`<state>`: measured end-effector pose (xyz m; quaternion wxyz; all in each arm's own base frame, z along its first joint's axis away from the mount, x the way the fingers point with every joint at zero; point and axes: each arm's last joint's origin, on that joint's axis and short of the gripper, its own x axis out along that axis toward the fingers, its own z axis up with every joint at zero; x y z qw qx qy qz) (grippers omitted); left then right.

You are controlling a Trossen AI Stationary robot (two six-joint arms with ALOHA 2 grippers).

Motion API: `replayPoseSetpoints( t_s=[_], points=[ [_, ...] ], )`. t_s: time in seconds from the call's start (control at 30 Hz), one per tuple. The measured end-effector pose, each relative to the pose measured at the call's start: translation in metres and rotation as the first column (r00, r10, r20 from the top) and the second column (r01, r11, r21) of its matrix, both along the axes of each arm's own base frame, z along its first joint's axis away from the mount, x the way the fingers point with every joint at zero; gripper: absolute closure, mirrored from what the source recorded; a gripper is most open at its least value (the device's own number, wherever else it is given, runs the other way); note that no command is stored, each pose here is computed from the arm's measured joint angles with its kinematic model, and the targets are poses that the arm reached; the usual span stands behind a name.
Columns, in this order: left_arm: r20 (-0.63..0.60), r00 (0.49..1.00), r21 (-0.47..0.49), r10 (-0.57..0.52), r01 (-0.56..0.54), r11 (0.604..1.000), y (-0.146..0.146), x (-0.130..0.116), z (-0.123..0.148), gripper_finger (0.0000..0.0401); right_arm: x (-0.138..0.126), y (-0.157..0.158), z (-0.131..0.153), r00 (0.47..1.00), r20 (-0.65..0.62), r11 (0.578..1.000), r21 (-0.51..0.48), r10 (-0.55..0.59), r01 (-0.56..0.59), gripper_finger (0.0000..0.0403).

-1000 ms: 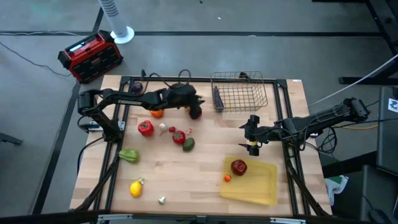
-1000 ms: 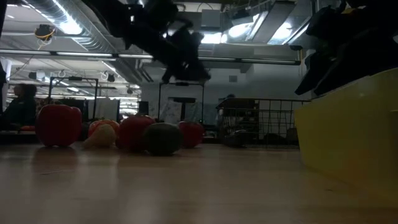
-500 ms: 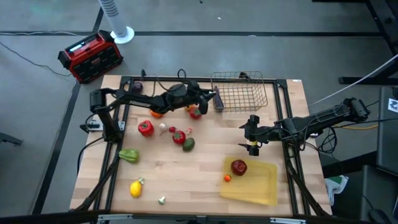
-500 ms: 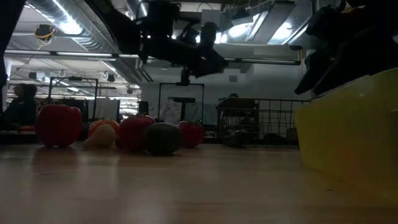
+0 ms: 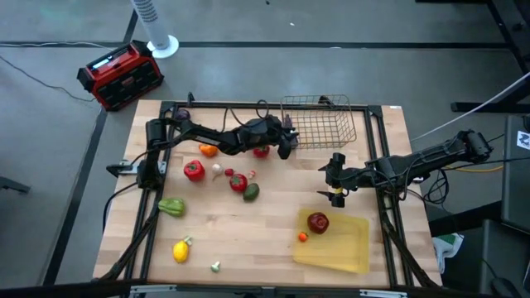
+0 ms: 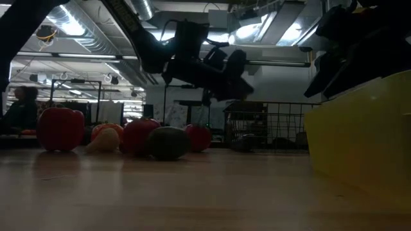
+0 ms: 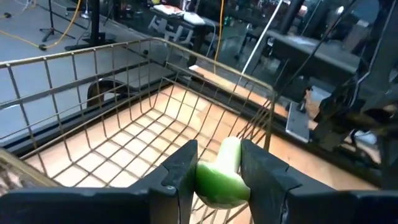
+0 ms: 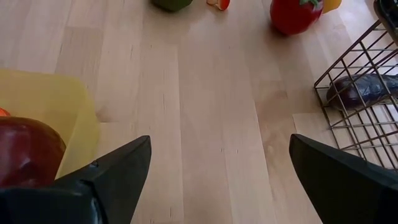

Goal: Sort produce into baskets
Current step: Put the top green mushroom into the wire basket, then put the top red tomato into the yellow bin

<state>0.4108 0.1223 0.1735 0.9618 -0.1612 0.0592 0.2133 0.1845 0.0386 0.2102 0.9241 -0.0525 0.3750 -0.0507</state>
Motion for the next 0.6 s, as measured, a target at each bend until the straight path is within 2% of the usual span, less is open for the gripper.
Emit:
replayPoseSetpoints(
  t_s=[0.1, 0.27, 0.6],
  points=[
    [-0.047, 0.999, 0.020, -0.006, 0.007, 1.000, -0.0002, -0.0007, -0.0033, 0.0289, 0.0001, 0.0001, 0.0001, 1.000, 0.000, 1.000, 0.000, 0.000, 0.000, 0.0026],
    [-0.051, 0.999, 0.025, -0.006, 0.008, 1.000, 0.0000, -0.0008, -0.0034, 0.0279, 0.0000, 0.0000, 0.0000, 1.000, 0.000, 1.000, 0.000, 0.000, 0.000, 0.0026],
    [-0.064, 0.997, 0.031, 0.031, -0.029, 0.999, 0.0019, -0.0017, -0.0045, 0.0164, 0.0000, 0.0000, 0.0000, 1.000, 0.000, 1.000, 0.000, 0.000, 0.000, 0.0026]
  ],
)
